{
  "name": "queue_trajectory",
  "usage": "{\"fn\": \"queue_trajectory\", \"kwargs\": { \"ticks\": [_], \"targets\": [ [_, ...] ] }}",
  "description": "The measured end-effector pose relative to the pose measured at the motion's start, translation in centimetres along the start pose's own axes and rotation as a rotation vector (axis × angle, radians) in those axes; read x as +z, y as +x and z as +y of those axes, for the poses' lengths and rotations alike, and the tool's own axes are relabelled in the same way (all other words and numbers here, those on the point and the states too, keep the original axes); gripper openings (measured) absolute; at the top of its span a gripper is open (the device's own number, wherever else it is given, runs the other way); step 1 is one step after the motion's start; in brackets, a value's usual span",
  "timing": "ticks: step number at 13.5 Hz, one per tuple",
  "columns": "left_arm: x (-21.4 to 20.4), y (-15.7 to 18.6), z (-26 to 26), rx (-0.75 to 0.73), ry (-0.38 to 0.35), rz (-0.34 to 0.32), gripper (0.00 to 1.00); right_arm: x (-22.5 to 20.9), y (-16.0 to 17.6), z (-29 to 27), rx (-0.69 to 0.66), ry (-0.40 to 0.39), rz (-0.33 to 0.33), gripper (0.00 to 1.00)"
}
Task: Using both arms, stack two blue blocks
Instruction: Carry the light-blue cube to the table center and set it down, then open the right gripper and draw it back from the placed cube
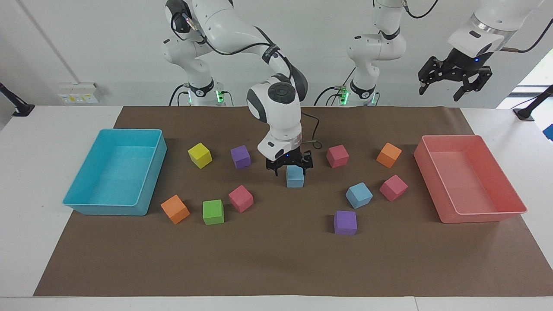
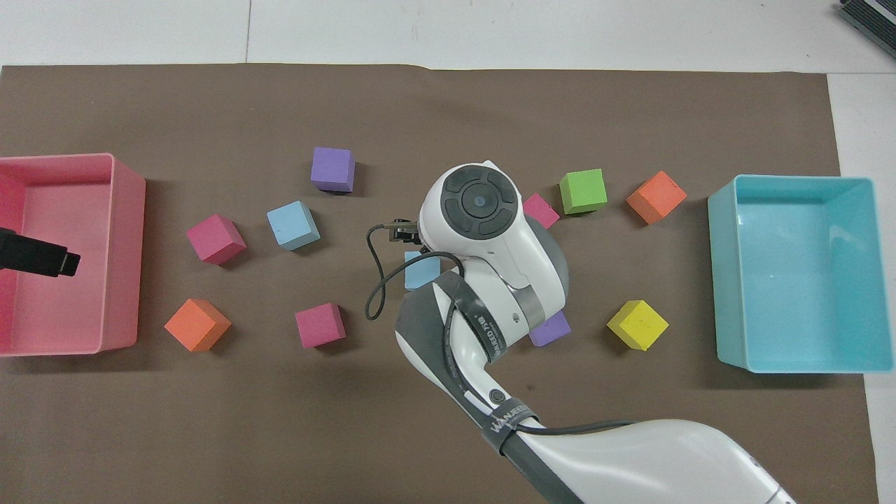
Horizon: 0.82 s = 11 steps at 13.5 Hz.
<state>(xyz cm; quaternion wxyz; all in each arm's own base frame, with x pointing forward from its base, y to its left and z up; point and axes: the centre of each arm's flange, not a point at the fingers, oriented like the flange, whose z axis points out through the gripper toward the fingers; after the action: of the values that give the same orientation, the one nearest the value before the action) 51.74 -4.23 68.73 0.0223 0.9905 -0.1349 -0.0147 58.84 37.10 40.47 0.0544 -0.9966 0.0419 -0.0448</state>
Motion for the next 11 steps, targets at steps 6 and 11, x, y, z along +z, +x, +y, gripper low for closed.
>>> {"fn": "queue_trajectory", "kwargs": {
  "ticks": [6, 11],
  "targets": [
    [0.0, 0.1, 0.3, -0.038, 0.001, 0.006, 1.00, -8.0, 2.8, 8.8, 0.063, -0.021, -0.054, 1.00],
    [-0.2, 0.5, 0.3, -0.078, 0.006, 0.035, 1.00, -5.2, 3.4, 14.0, 0.060, 0.147, -0.168, 1.00]
  ]
}}
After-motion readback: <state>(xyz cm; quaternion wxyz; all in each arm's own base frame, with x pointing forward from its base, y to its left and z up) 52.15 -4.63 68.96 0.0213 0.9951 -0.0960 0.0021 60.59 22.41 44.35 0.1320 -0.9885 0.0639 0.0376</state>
